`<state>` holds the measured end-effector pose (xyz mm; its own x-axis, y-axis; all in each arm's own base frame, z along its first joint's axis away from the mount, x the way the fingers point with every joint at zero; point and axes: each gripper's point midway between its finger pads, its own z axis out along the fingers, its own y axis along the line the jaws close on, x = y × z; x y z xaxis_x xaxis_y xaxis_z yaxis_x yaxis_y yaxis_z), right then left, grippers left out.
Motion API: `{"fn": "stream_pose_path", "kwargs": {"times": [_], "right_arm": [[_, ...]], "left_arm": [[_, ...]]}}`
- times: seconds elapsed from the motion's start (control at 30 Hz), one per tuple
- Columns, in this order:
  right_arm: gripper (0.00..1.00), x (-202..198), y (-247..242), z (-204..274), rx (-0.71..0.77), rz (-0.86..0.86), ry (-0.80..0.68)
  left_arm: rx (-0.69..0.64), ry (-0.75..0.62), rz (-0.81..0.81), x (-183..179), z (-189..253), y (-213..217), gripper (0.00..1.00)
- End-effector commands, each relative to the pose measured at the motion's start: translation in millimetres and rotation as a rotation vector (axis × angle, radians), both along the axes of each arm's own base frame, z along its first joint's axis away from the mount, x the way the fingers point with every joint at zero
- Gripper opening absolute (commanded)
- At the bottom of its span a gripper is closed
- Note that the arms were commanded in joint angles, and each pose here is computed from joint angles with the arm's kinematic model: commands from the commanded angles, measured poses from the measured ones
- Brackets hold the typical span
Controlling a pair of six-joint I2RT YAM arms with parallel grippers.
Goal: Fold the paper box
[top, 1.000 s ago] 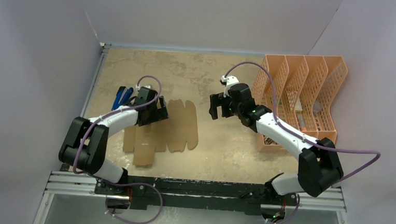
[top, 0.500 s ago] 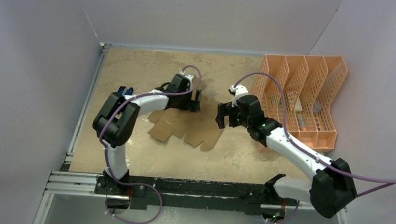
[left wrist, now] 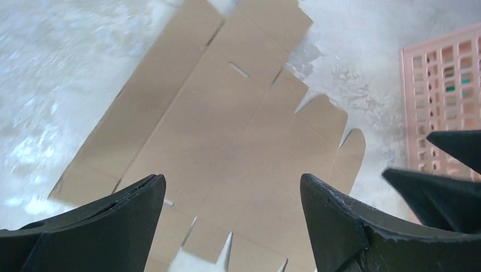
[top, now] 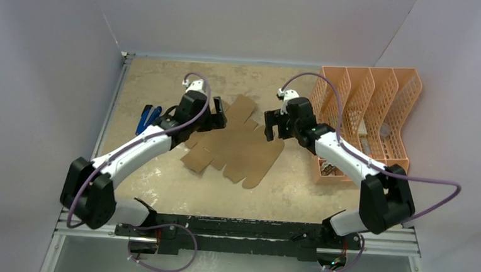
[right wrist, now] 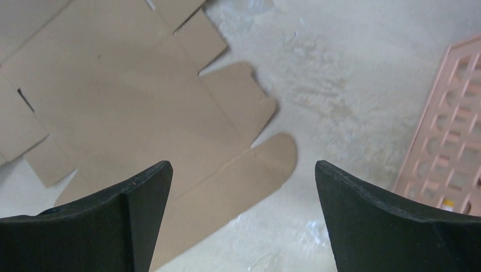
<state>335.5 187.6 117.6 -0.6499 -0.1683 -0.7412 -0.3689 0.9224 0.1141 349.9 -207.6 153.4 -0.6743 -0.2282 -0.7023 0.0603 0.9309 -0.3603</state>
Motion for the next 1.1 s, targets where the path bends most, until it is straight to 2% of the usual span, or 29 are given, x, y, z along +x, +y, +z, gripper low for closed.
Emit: {"fn": "stream_pose_path", "kwargs": {"times": [0.0,0.23,0.4,0.67,0.87,1.07], "right_arm": [[0.99,37.7,21.5,25.7,0.064,0.090,-0.064],[0.99,74.4,37.8,-4.6,0.061,0.135,0.013],[0.99,73.5,39.2,-37.5,0.041,0.137,0.102],[0.99,42.4,25.7,-66.9,0.028,0.098,0.206],[0.99,-10.7,20.5,-73.5,0.094,0.058,0.298],[0.99,-60.4,37.7,-65.5,0.168,0.053,0.344]], "left_arm": [[-0.015,0.088,0.254,-34.3,-25.0,48.1,0.89],[-0.058,0.179,0.385,-67.8,-55.2,90.9,0.91],[-0.089,0.227,0.426,-68.2,-73.1,105.4,0.91],[-0.045,0.260,0.369,-42.2,-90.8,96.1,0.91],[-0.011,0.295,0.278,-11.7,-105.5,78.6,0.91],[0.005,0.316,0.171,18.1,-111.8,58.1,0.91]]}}
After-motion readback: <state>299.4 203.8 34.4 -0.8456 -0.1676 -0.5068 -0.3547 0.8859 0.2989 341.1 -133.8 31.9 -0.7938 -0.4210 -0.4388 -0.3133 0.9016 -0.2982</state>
